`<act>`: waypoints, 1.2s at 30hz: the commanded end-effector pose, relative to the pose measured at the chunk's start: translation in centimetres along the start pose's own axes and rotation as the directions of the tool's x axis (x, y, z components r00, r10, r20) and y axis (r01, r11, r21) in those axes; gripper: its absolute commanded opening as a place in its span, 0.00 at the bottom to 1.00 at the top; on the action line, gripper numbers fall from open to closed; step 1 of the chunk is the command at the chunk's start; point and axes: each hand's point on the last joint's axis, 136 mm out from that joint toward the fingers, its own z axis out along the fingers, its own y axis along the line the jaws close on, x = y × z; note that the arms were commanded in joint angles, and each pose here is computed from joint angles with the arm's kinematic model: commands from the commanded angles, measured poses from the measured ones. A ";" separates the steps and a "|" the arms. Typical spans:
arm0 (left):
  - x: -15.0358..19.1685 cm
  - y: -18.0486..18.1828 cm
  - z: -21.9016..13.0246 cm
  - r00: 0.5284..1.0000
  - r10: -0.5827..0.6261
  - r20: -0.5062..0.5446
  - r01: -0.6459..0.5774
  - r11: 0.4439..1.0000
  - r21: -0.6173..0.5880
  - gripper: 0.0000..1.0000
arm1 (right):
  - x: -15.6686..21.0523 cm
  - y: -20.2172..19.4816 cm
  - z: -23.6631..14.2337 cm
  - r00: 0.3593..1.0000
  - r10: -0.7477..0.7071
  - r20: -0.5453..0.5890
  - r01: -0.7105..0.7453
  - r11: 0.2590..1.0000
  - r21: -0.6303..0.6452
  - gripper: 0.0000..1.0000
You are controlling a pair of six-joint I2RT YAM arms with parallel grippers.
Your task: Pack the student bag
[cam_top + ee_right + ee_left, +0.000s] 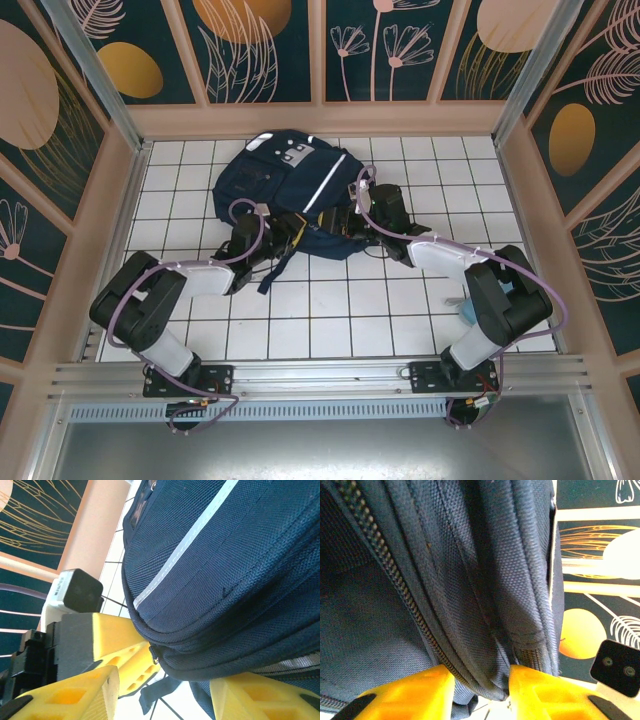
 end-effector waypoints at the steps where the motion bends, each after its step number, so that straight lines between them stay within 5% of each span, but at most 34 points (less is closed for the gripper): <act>1: -0.1 -1.5 0.5 0.999 -0.043 0.021 0.041 0.997 0.058 0.33 | -3.0 3.6 -0.4 0.992 -0.083 0.093 0.092 0.991 -0.095 0.51; 7: -0.3 -1.4 0.7 0.997 -0.069 0.044 0.067 0.996 0.065 0.29 | -2.9 3.9 -0.4 0.992 -0.088 0.086 0.097 0.989 -0.109 0.51; 15: -0.8 -4.6 0.9 0.996 -0.071 0.054 0.062 0.986 0.158 0.06 | -2.1 1.3 -0.5 0.987 -0.145 0.063 0.145 0.989 0.011 0.53; 29: -0.2 -6.5 -0.1 0.998 -0.065 0.020 0.060 0.981 0.185 0.07 | 0.9 0.2 0.4 0.943 -0.316 -0.102 0.315 0.949 -0.019 0.55; 36: 0.0 -6.4 0.1 0.999 -0.053 0.008 0.051 0.983 0.176 0.08 | 0.1 -0.8 -0.6 0.960 -0.266 -0.088 0.274 0.956 0.104 0.55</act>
